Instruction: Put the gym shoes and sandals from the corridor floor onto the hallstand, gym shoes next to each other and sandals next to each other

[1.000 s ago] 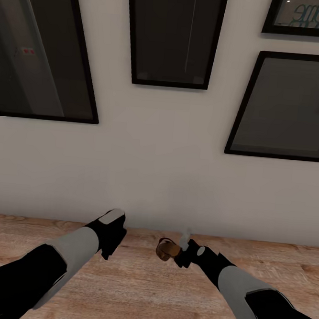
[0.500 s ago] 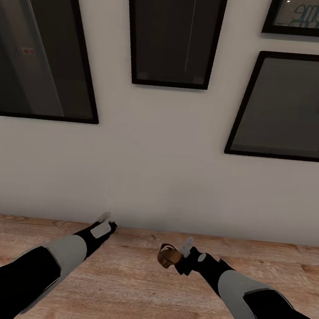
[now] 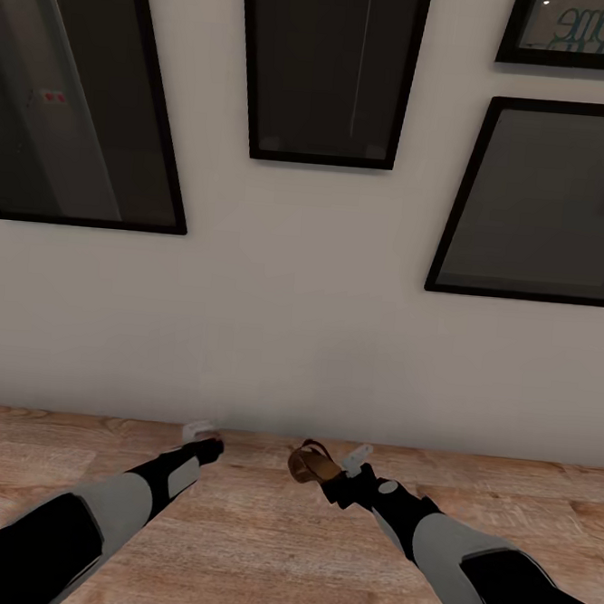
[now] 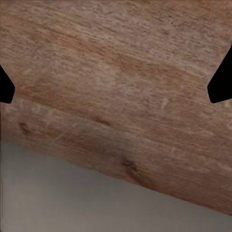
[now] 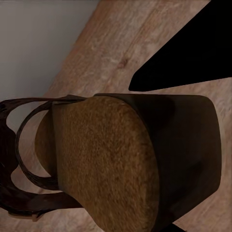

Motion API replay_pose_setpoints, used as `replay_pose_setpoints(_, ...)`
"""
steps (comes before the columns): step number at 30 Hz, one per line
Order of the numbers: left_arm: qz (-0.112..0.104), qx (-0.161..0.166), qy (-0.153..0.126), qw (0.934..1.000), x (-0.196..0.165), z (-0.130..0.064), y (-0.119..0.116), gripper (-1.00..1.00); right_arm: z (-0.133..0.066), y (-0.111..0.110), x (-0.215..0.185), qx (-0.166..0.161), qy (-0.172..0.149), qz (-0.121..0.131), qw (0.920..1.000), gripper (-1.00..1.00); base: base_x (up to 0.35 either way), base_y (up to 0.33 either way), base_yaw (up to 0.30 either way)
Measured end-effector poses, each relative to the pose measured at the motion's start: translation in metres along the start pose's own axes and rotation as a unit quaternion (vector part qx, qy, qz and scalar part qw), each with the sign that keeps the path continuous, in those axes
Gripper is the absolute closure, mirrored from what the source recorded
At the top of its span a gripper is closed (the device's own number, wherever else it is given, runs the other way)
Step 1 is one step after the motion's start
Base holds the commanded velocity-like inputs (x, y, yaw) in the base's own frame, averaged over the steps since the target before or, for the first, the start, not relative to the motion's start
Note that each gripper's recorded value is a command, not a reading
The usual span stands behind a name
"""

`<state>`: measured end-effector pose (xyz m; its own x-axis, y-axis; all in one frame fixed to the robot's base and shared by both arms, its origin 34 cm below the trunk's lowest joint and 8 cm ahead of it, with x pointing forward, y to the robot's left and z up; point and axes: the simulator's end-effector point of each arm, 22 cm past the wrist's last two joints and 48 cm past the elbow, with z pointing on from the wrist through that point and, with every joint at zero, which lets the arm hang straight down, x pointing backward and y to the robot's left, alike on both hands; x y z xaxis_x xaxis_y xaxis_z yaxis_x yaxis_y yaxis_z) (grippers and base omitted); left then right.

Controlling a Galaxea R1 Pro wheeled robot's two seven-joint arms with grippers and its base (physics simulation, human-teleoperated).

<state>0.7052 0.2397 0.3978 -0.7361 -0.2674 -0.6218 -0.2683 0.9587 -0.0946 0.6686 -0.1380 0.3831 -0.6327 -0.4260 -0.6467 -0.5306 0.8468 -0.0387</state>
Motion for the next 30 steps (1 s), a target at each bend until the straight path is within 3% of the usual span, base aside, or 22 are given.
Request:
replay_pose_setpoints(13,0.022,0.003,-0.004,0.9997,-0.002,0.002,0.011,-1.0,0.0,0.001,0.001,0.0,-0.003,0.009,1.0,1.0,0.0,0.0,0.0)
replay_pose_setpoints(18,0.05,0.004,-0.008,0.9987,-0.007,0.002,0.009,-1.0,0.0,-0.003,-0.006,0.006,-0.009,0.013,0.9999,1.0,0.0,0.0,0.0)
replay_pose_setpoints(30,0.048,0.011,-0.042,0.9979,-0.059,-0.001,-0.004,-1.0,-0.002,-0.02,-0.053,0.021,-0.052,0.001,0.9984,1.0,0.0,0.0,0.0)
